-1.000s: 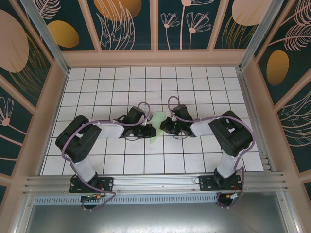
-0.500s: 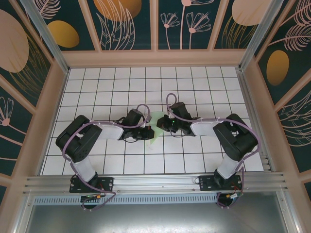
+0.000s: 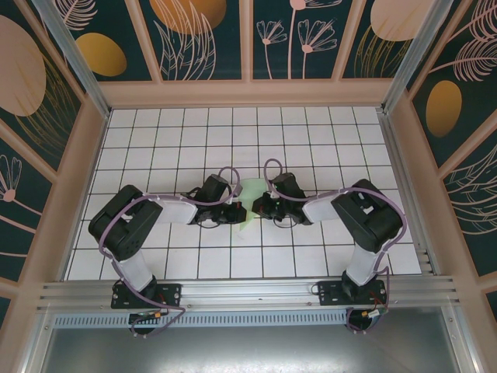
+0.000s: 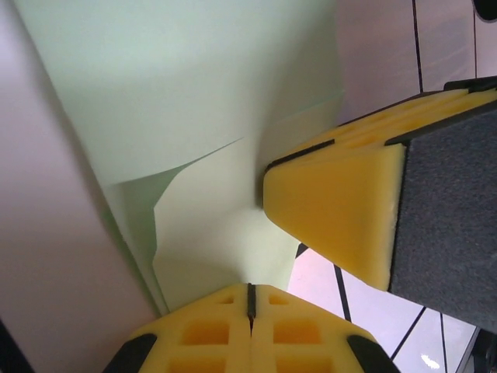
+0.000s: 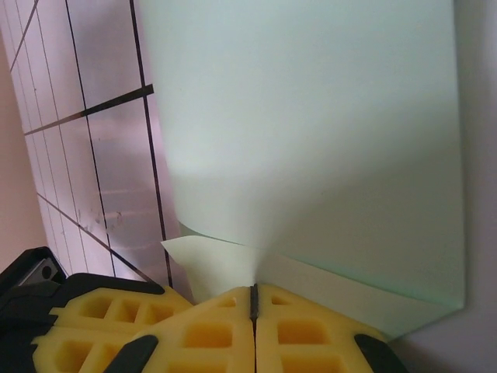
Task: Fold a paper plane with a square sheet of paper (pick it up from the middle)
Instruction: Third fold the triangle at the center of the table.
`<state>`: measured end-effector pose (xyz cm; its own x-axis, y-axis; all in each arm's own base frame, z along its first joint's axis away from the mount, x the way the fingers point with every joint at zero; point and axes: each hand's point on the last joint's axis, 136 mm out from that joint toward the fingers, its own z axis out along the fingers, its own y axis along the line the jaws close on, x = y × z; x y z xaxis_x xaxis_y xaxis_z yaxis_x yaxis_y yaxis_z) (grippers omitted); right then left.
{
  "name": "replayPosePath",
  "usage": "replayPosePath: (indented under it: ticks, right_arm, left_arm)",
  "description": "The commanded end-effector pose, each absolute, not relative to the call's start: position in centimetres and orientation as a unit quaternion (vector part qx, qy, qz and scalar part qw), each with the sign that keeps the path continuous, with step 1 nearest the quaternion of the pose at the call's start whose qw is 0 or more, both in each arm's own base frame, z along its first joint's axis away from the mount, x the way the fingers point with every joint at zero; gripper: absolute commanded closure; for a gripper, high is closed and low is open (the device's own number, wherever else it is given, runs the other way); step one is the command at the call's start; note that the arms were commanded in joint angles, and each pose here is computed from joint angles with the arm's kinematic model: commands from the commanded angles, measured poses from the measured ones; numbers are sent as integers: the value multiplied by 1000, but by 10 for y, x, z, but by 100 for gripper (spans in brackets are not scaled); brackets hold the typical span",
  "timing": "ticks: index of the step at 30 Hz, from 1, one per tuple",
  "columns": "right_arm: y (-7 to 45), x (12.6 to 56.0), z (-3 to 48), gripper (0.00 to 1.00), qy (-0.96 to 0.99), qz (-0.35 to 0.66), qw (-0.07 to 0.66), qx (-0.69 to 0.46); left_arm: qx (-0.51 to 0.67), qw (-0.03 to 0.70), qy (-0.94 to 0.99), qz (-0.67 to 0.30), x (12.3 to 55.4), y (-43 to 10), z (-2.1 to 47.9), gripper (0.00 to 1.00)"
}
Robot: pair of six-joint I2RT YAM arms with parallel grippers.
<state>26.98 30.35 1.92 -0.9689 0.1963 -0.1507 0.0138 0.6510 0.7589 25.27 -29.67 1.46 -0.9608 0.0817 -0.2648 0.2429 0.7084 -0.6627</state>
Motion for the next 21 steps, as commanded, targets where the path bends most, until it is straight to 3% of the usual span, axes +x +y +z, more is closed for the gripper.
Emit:
replayPosePath:
  ticks: [1,11,16,21]
  right_arm:
    - [287,267,-1,93,916,374,111,89]
    - [285,266,-7,93,920,366,106,95]
    - [284,266,-9,93,923,358,104,93]
    - [284,267,-10,93,924,357,103,93]
  left_arm:
    - [81,93,937,-326,244,-278,0,93]
    - [103,139,890,-423,256,-309,80,86]
    - [88,87,871,-476,245,-323,82,86]
    - [69,58,879,-468,242,-322,60,86]
